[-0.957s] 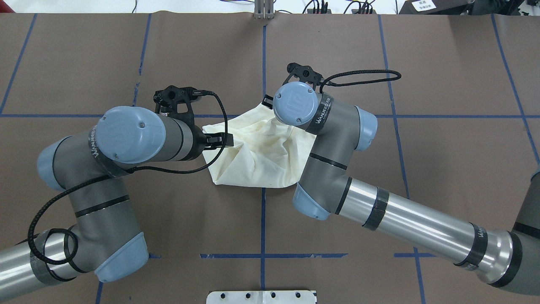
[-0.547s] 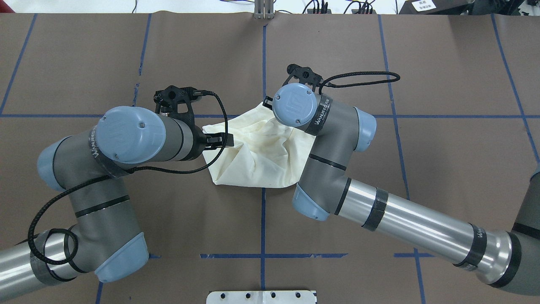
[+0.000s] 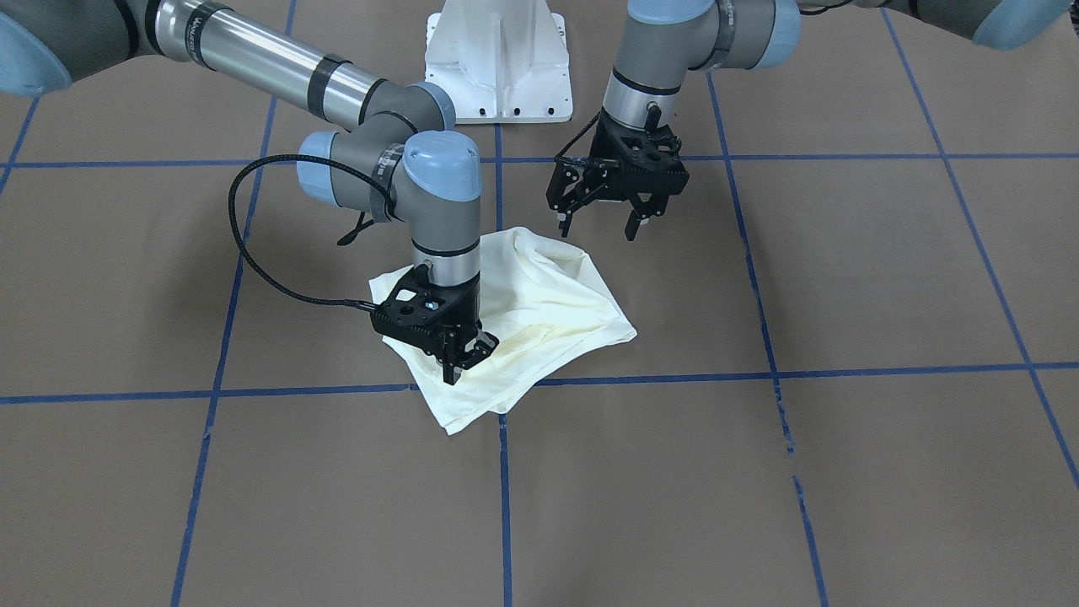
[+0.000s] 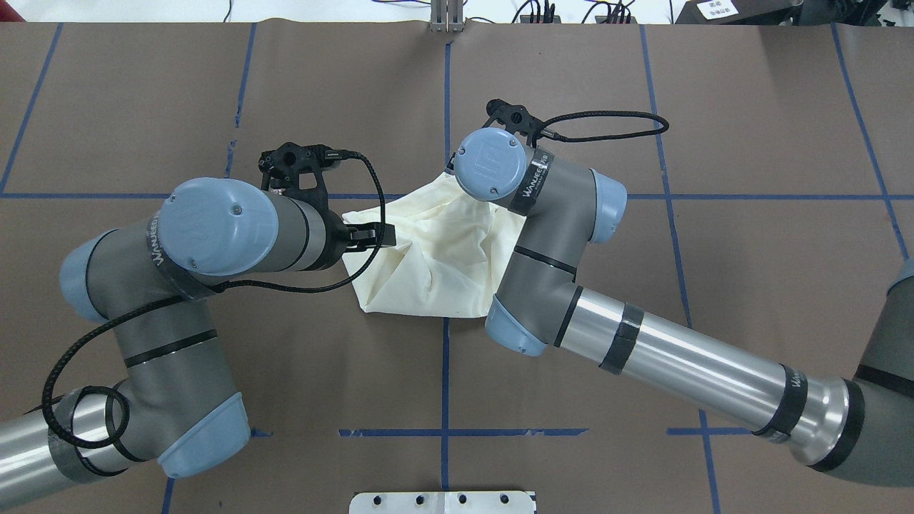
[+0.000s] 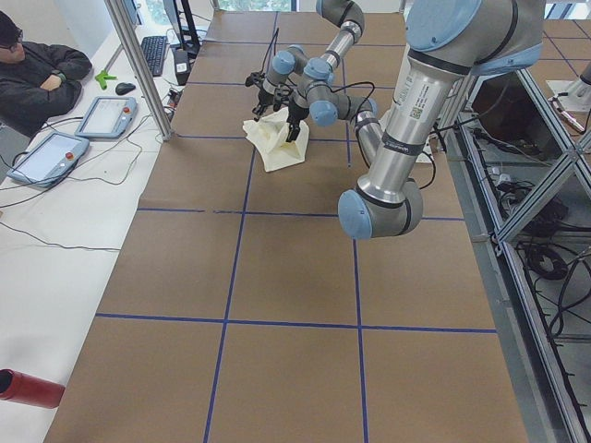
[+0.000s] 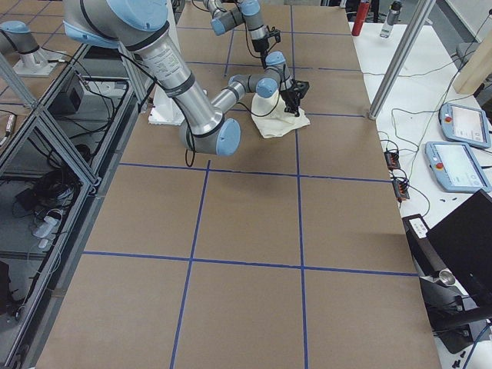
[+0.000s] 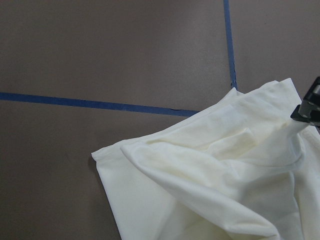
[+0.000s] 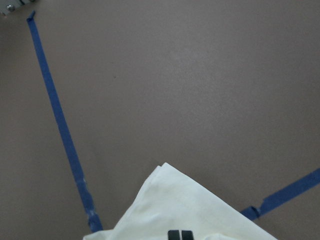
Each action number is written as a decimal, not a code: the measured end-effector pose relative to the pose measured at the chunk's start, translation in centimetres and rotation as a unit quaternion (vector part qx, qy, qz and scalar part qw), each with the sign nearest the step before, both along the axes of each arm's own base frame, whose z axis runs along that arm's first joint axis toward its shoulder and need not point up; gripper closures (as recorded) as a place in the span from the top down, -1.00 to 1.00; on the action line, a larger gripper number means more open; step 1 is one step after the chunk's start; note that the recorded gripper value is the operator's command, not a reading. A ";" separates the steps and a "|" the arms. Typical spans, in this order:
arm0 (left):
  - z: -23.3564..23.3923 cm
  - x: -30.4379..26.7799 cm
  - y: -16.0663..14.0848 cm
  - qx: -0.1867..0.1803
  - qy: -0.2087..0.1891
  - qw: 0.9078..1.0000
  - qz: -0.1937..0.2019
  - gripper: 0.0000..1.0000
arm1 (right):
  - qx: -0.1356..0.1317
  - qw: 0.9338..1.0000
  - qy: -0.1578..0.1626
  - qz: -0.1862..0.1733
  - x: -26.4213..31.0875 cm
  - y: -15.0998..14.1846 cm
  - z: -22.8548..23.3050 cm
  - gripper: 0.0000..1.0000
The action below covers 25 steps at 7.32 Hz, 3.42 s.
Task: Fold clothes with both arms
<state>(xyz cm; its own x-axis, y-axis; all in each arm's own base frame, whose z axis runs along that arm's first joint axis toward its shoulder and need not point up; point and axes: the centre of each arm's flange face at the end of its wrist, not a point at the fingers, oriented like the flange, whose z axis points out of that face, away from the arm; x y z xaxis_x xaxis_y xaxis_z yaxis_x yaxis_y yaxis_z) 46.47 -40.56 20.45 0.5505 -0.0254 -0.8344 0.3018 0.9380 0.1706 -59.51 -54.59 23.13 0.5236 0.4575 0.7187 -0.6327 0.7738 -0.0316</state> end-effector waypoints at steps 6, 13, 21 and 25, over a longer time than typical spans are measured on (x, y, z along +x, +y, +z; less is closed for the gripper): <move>0.1 0.0 0.2 -0.002 0.001 1.000 0.001 1.00 | -0.006 0.999 0.042 0.020 -1.2 -2.5 2.4 1.00; 2.4 4.7 -1.2 -0.054 0.094 0.993 -0.042 0.50 | 0.049 0.994 -0.025 -0.099 10.1 -7.1 -4.7 1.00; 0.3 6.4 -0.9 -0.080 0.127 0.987 -0.051 -0.17 | 0.062 0.986 -0.035 -0.154 15.9 -7.1 -1.4 1.00; 1.8 7.8 -1.5 -0.077 0.138 0.986 -0.050 -0.39 | 0.060 0.986 -0.033 -0.155 15.8 -7.0 -1.1 1.00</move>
<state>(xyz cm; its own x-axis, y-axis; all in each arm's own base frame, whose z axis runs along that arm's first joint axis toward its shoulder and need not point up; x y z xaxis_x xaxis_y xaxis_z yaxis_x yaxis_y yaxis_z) 54.29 -42.08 22.21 0.2907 -0.2055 -0.9345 0.4088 0.9097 -0.0730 -43.71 -61.59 22.06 0.5745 0.1921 0.7957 -0.3653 0.9301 0.0392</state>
